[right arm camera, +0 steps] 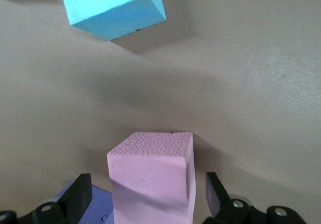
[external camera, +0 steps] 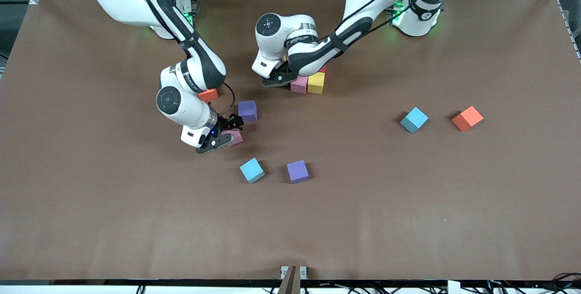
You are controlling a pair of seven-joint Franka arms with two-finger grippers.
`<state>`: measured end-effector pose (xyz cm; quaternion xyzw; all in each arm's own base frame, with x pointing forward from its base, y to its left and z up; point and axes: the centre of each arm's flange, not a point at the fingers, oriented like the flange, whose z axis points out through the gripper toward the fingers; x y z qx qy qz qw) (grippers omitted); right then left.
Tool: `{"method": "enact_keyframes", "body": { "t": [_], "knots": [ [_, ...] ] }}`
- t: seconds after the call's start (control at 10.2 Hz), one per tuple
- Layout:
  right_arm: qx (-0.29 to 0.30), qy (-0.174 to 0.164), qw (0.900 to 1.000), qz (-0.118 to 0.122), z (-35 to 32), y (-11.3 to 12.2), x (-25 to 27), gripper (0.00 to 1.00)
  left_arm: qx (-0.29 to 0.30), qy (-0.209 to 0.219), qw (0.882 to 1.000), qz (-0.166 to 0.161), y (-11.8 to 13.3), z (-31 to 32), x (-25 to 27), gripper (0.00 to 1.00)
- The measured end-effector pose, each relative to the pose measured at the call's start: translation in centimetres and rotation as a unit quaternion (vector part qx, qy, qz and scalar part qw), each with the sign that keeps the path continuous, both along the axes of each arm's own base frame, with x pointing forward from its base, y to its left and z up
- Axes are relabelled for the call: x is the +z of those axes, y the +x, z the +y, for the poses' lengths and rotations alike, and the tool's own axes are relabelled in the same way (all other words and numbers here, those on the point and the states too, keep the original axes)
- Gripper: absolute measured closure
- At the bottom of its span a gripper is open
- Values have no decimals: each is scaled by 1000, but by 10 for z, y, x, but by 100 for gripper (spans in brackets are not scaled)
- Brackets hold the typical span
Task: Form number 2 with 11 blocks
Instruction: 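Grasp the pink cube with the right gripper while the left lowers green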
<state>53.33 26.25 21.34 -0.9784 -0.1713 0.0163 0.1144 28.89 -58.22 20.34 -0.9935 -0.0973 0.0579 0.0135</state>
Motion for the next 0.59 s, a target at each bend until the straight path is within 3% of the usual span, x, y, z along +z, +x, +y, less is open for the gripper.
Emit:
{"method": "enact_keyframes", "body": {
  "t": [0.2,0.39,0.59],
  "knots": [
    [1,0,1000,-1,2,-1,-3,9,-3,5,1000,3,-5,3,-5,39],
    [2,1,1000,-2,3,0,-3,33,-8,9,1000,7,-12,6,-11,39],
    [1,2,1000,-4,4,1,-1,35,-12,10,1000,9,-17,6,-11,39]
  ]
}}
